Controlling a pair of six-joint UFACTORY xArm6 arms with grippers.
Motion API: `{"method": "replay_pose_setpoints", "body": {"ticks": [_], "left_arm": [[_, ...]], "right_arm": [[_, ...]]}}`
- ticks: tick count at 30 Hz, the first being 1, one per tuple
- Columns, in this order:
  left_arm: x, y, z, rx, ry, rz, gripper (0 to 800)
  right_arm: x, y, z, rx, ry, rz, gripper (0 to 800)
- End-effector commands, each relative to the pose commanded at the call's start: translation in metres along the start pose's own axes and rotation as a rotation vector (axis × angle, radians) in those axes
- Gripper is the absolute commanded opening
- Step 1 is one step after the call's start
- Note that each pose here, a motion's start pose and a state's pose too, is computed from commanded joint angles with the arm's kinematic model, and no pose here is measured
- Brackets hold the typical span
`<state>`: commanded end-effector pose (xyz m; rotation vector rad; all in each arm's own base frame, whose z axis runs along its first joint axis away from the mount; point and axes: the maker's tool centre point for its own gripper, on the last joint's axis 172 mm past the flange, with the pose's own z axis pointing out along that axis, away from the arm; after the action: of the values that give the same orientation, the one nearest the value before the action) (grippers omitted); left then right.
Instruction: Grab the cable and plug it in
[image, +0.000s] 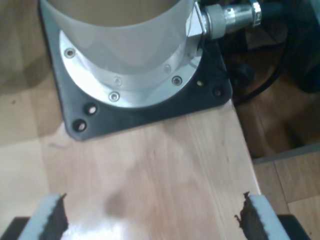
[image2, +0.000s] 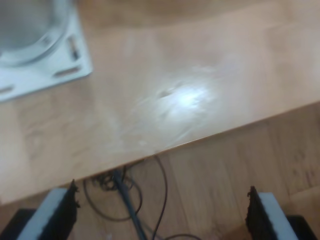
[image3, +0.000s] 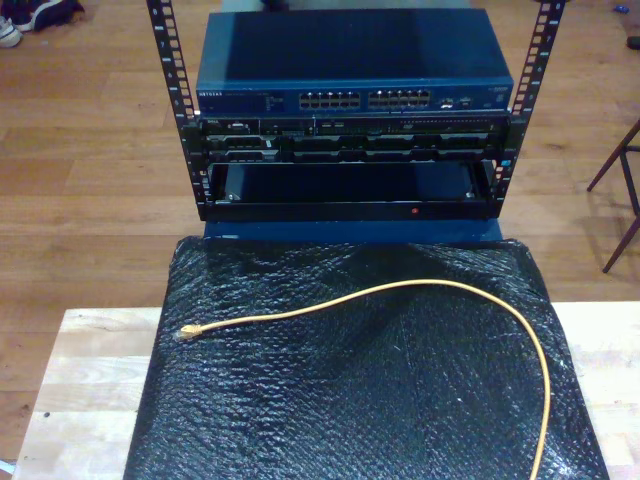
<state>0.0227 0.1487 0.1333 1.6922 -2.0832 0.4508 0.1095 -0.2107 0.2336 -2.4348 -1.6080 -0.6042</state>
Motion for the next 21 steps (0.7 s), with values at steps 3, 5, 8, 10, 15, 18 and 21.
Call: {"method": "replay_pose_setpoints", "body": {"ticks": [3,5,8,10,15,18,21], "left_arm": [[0.005,-0.015,-0.019,0.012,0.008,-0.003,800],[0.01,-0.026,-0.029,0.011,0.014,0.004,800],[0.013,-0.034,-0.041,-0.009,0.011,-0.014,800],[0.015,-0.042,-0.048,-0.012,0.005,-0.029,800],[0.019,-0.063,-0.055,0.004,0.005,-0.044,800],[0.019,-0.064,-0.056,0.005,0.006,-0.063,800],[0.024,-0.069,-0.054,0.0,0.016,-0.056,800]], "right_arm": [[0.008,0.014,-0.004,-0.018,0.004,0.035,800],[0.014,0.022,-0.006,-0.029,0.011,0.045,800],[0.026,0.031,-0.008,-0.035,0.039,0.061,800],[0.037,0.034,-0.01,-0.034,0.066,0.073,800],[0.06,0.042,-0.016,-0.038,0.147,0.069,800],[0.077,0.046,-0.021,-0.007,0.213,0.094,800],[0.093,0.054,-0.023,0.044,0.284,0.074,800]]}}
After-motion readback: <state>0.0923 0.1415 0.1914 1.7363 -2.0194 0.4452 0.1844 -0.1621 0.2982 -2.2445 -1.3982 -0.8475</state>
